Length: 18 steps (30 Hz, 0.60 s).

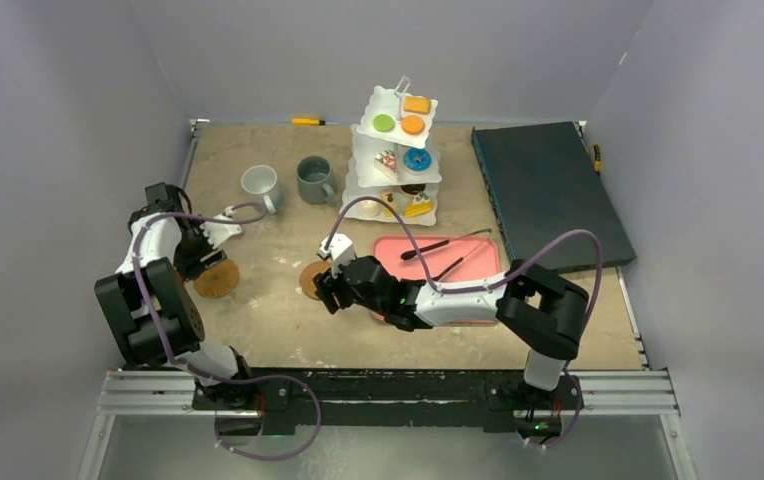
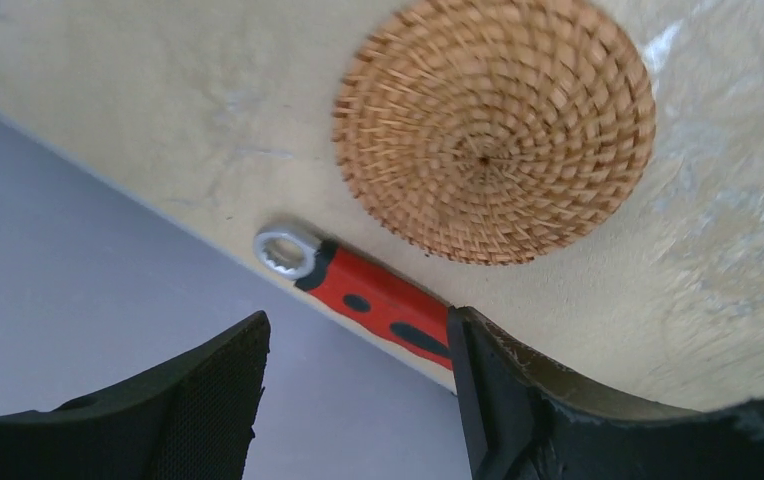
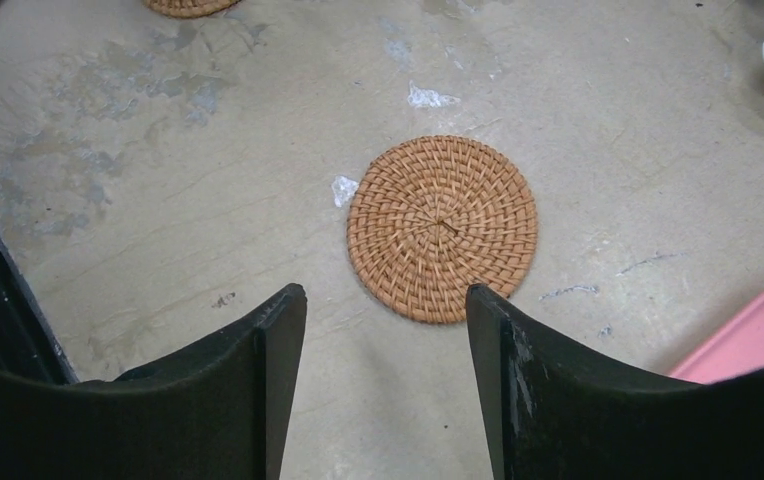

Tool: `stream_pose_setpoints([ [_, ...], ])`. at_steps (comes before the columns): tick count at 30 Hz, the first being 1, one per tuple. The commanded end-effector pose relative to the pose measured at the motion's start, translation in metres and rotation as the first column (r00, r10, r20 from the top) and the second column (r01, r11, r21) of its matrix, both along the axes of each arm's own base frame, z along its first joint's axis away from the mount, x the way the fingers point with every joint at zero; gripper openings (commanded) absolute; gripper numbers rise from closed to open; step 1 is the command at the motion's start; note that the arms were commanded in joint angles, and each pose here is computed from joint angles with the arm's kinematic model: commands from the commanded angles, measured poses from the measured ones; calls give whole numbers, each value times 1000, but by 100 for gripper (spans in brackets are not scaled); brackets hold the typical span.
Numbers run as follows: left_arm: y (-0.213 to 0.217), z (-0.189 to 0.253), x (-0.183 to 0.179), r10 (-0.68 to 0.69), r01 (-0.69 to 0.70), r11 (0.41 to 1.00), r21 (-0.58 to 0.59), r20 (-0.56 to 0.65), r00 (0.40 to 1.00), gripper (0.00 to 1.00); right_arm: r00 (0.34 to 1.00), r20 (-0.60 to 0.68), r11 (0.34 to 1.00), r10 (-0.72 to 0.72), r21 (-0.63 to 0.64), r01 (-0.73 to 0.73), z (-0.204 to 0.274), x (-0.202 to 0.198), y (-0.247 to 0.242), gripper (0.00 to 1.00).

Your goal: Serve the afternoon tea

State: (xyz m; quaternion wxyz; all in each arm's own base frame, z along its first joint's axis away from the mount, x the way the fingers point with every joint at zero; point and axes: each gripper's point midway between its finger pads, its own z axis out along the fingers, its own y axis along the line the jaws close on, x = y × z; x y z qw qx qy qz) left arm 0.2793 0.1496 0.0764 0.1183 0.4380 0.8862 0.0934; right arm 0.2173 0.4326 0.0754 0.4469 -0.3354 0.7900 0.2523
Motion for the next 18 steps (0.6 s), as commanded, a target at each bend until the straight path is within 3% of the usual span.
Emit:
stream_pose_setpoints([
  [1,12,-20,-13,-146,152,985,78,-73,987,65,999,22,998,-31,52,29,23,2,-5,64],
  [13,12,-73,-12,-201,209,976,67,-114,973,55,996,-3,995,-92,45,92,21,2,-22,64],
  [18,5,-76,-14,-220,226,974,35,-123,968,54,976,-72,977,-205,42,208,3,14,-44,59],
])
